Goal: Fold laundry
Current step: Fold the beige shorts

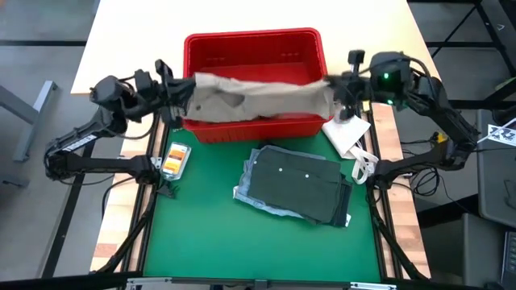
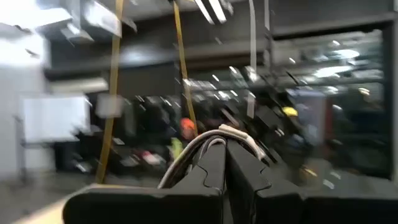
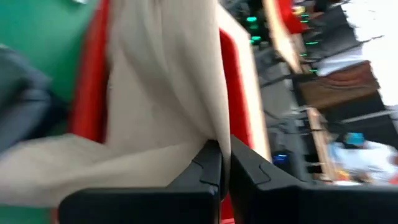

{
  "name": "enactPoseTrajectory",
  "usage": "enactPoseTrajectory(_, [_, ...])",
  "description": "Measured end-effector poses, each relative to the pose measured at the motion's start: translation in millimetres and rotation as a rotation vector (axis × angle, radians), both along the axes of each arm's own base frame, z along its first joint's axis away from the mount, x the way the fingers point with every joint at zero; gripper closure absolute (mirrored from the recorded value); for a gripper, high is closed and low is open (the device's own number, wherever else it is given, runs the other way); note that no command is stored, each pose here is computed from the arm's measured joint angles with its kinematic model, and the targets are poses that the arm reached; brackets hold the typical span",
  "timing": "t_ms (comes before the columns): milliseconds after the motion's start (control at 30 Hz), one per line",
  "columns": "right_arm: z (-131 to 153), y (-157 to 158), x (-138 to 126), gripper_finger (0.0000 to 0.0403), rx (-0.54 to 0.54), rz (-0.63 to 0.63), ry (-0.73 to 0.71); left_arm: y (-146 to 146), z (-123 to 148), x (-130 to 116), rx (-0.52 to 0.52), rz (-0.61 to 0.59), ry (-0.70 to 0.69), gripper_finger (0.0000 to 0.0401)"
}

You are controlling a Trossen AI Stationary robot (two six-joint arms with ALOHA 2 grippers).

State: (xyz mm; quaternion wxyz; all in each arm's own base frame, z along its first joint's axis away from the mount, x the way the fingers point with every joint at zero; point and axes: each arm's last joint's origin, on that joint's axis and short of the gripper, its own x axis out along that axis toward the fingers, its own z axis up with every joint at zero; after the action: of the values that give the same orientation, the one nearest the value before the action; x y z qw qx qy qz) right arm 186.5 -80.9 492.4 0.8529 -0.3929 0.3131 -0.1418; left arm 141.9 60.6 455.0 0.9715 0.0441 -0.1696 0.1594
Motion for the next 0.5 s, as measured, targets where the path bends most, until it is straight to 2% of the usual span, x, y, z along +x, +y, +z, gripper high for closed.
enactPoseTrajectory(267, [-7, 40, 5, 0.0391, 0.132, 0.137, 0.032, -29, -13, -13, -0.149, -0.185, 0.137, 0.0401])
enactPoseTrajectory(500, [-13, 79, 11, 0.0391, 0.244, 0.26, 0.061, -49, -25, -21, -0.286, -0.419, 0.264, 0.0401])
